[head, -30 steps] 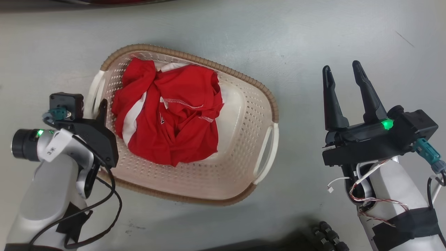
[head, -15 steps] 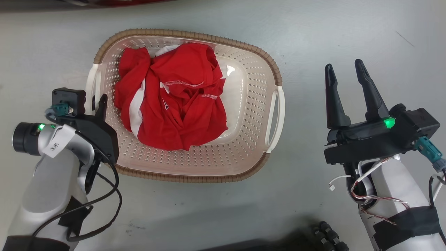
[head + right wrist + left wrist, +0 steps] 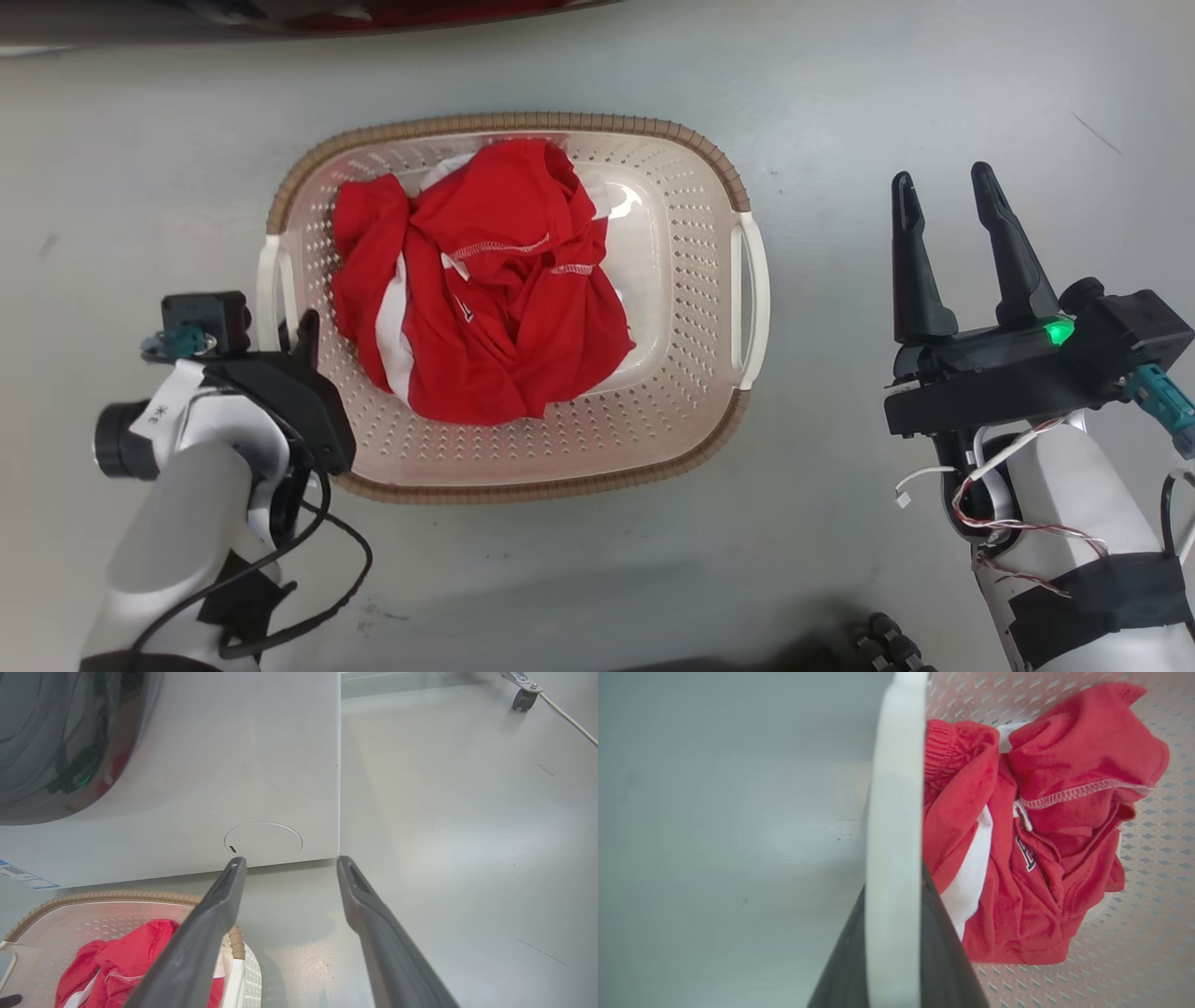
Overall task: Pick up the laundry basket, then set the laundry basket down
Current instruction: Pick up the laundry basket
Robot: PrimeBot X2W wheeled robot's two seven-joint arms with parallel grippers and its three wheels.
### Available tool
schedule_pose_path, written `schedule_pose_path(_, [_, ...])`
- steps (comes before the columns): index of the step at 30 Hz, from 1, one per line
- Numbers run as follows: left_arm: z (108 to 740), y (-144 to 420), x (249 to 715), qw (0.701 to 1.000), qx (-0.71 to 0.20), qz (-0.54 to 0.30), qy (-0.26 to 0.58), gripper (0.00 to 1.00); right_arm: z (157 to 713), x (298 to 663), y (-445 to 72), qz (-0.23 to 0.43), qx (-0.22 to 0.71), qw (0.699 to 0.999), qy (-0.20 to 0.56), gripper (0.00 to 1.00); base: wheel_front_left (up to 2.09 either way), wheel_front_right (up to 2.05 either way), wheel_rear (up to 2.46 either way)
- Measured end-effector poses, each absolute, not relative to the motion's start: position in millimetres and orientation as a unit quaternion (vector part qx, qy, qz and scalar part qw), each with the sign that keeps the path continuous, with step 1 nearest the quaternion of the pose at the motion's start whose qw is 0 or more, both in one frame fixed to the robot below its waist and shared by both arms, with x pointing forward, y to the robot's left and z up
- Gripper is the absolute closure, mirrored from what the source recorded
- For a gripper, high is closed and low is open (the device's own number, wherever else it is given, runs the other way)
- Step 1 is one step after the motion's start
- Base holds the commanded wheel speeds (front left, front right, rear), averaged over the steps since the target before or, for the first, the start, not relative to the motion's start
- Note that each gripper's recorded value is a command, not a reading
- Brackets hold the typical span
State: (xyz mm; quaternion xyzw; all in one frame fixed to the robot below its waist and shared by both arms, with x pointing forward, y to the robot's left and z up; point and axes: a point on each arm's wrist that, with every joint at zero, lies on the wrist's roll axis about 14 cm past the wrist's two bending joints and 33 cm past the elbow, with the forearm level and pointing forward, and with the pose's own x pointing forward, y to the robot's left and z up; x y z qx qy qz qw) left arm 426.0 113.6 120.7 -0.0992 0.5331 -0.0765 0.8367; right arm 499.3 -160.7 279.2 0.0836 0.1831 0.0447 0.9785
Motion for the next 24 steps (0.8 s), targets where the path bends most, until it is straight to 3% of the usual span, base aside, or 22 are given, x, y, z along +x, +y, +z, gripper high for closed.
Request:
schedule_pose_path(17, [121, 124, 396, 0.814, -0.119, -0.041, 0.567, 1.00, 288, 506, -151, 0.063, 0.081, 0.980, 0.169, 0.00, 0.00, 0.00, 0.00])
schedule_pose_path(18, [120, 123, 394, 0.812, -0.121, -0.041, 0.570, 0.74, 288, 506, -151, 0.063, 0.081, 0.980, 0.169, 0.00, 0.00, 0.00, 0.00])
schedule_pose_path(19, [119, 123, 391, 0.807, -0.122, -0.041, 0.577, 0.20, 289, 506, -151, 0.063, 0.081, 0.980, 0.168, 0.00, 0.00, 0.00, 0.00])
schedule_pose_path(20, [118, 122, 386, 0.802, -0.125, -0.039, 0.582, 0.00, 289, 506, -152, 0.063, 0.080, 0.980, 0.168, 0.00, 0.00, 0.00, 0.00])
schedule_pose_path(24, [119, 123, 385, 0.801, -0.131, -0.035, 0.584, 0.00, 290, 507, -151, 0.064, 0.081, 0.981, 0.166, 0.00, 0.00, 0.00, 0.00])
